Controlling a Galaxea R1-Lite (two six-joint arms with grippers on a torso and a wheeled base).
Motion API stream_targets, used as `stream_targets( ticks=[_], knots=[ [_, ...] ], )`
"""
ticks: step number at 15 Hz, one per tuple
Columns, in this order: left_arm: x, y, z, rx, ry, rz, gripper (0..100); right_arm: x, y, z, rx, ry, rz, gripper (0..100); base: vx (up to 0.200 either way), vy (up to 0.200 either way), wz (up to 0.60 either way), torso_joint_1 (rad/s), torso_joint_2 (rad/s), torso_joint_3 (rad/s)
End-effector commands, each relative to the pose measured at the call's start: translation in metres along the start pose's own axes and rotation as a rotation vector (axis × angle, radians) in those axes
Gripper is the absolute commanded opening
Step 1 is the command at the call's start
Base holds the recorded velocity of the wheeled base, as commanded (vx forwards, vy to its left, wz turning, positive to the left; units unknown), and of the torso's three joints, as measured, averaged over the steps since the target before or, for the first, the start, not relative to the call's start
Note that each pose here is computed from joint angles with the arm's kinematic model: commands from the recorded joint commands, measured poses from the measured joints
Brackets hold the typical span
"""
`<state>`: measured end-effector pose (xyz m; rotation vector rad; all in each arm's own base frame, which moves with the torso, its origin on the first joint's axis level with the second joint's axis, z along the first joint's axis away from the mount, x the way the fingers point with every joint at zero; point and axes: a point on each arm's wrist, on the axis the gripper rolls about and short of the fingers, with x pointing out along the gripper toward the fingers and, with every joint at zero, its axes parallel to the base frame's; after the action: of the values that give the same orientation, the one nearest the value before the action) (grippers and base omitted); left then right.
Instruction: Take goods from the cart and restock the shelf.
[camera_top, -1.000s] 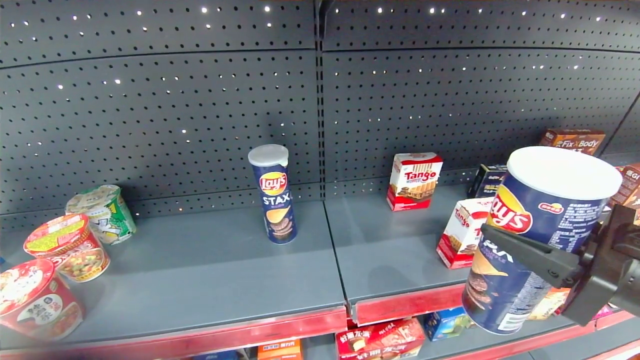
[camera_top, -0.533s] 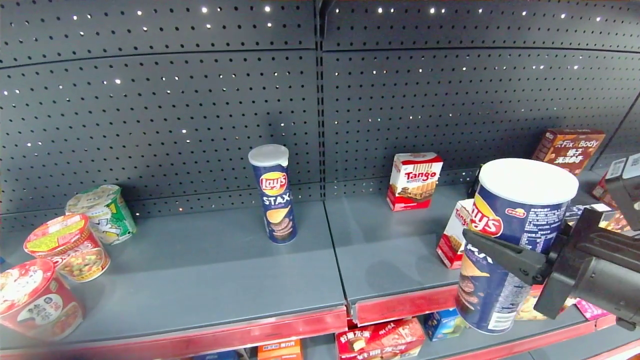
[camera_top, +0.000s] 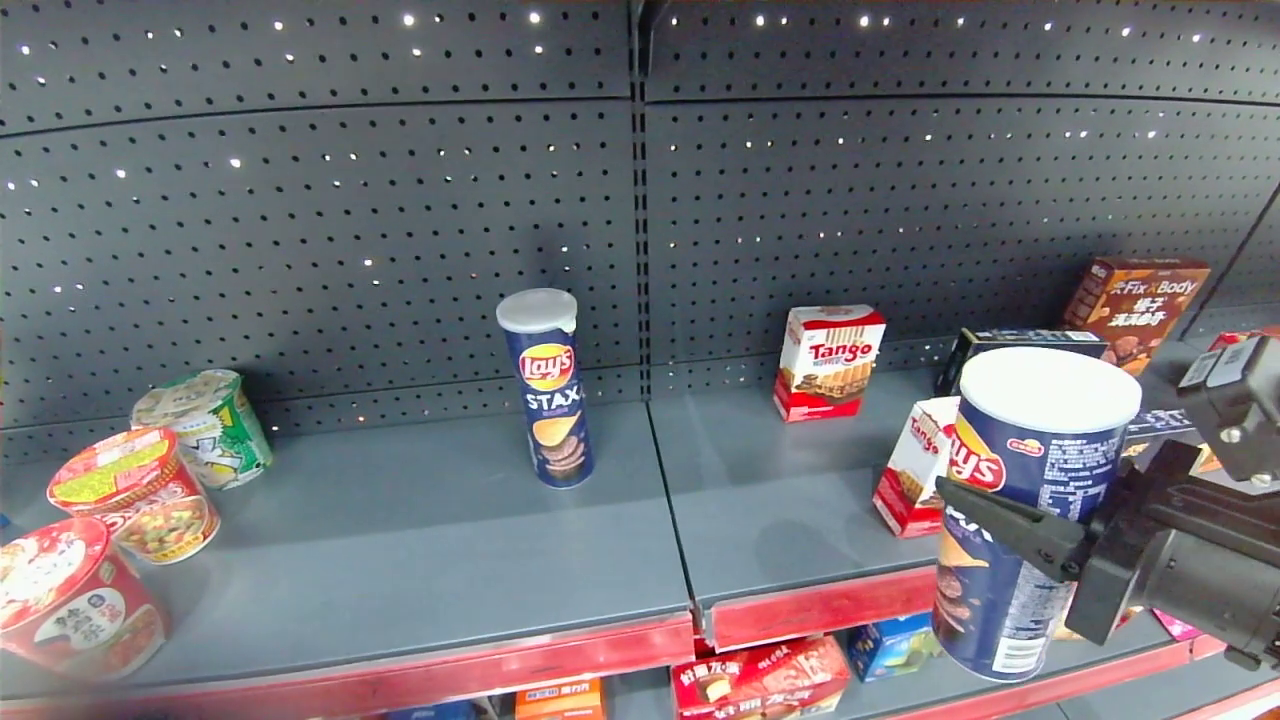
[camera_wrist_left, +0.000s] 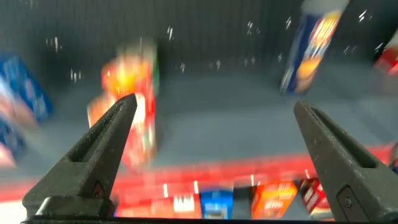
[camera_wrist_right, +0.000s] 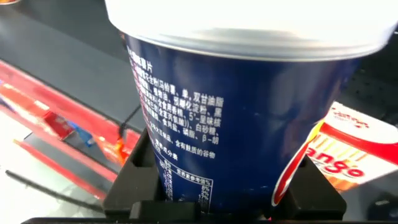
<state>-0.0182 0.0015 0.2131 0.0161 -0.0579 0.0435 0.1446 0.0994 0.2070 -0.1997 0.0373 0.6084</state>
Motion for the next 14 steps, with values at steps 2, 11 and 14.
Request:
stream_targets(
  ticks=[2, 11, 14],
  knots=[
    [0.078, -0.012, 0.067, 0.062, 0.205, -0.184, 100, 0.000, -0.005, -0.002, 0.002, 0.012, -0.026, 0, 0.000, 0.000, 0.00, 0.000, 0.00, 0.000],
    [0.163, -0.054, 0.066, 0.064, 0.282, -0.396, 100, -0.004, -0.015, -0.006, 0.008, 0.025, -0.086, 0, 0.000, 0.000, 0.00, 0.000, 0.00, 0.000],
    [0.182, -0.062, 0.044, 0.078, 0.384, -0.471, 100, -0.002, -0.015, -0.007, 0.008, 0.030, -0.088, 0, 0.000, 0.000, 0.00, 0.000, 0.00, 0.000]
  ],
)
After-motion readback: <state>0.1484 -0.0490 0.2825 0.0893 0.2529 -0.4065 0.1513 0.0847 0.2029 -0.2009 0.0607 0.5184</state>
